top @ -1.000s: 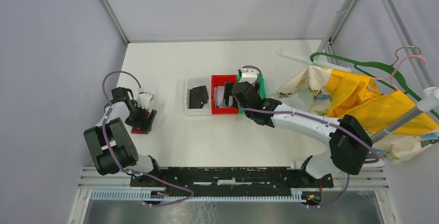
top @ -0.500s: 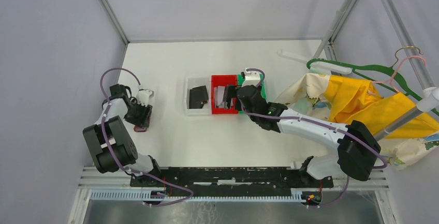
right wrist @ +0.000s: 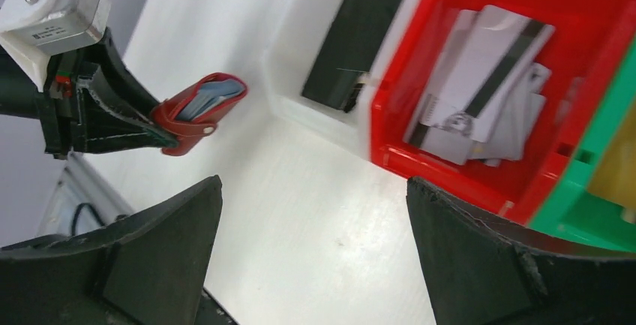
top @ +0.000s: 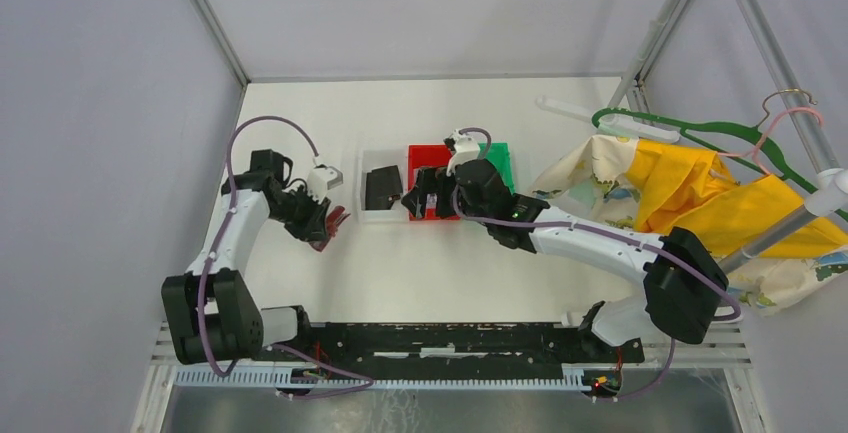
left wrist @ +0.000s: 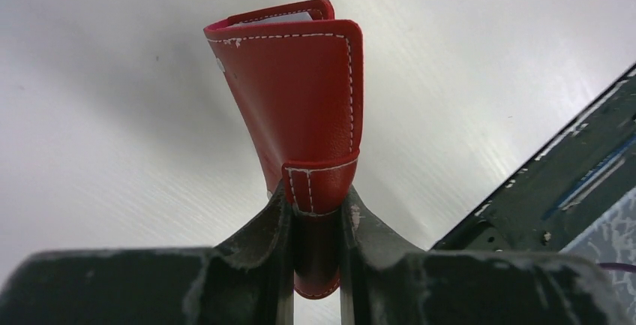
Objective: Take the credit cards out of the card holder
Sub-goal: Pick up the credit card at the corner of the board, then open the card holder.
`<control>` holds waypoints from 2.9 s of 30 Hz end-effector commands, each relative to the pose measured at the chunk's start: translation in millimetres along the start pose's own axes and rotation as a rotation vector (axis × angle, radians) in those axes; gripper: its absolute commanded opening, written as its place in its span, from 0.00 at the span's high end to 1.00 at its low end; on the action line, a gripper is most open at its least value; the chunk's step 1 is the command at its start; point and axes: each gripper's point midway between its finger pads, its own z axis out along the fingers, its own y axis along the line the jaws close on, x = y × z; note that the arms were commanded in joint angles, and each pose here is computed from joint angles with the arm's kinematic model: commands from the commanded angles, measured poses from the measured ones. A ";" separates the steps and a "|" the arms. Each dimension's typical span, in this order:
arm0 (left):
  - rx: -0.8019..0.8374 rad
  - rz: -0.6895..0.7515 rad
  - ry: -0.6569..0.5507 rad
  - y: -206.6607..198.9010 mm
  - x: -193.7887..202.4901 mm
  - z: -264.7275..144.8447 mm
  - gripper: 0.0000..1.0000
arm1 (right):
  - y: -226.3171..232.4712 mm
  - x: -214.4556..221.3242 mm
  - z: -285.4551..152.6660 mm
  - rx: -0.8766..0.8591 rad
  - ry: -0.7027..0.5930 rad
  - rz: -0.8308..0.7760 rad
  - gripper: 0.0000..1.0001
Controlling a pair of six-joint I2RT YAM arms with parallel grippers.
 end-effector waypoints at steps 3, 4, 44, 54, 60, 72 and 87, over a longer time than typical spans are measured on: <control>0.076 0.135 -0.194 -59.5 -77.8 -54.2 0.87 | 90.1 -29.1 -4.0 -0.356 0.028 0.129 0.02; 0.083 0.155 -0.211 -67.5 -84.6 -61.9 0.87 | 97.7 -29.0 -4.2 -0.390 0.040 0.153 0.02; -0.342 1.108 -0.496 -93.9 -123.2 -147.2 0.83 | 190.5 -69.5 -5.7 -0.603 0.121 0.628 0.05; -0.496 1.259 -0.523 -82.4 -136.8 -155.2 0.71 | 200.0 -56.8 -5.3 -0.605 0.186 0.629 0.42; -0.483 1.275 -0.541 -86.5 -135.3 -151.6 0.11 | 190.0 -53.1 -9.2 -0.604 0.189 0.683 0.79; -0.752 1.571 -0.766 -113.0 -135.1 -163.2 0.01 | 179.8 -91.8 -38.5 -0.739 0.154 0.917 0.80; -1.140 1.949 -0.952 -140.8 -150.7 -185.0 0.37 | 193.2 -88.2 -60.4 -0.827 0.193 0.956 0.70</control>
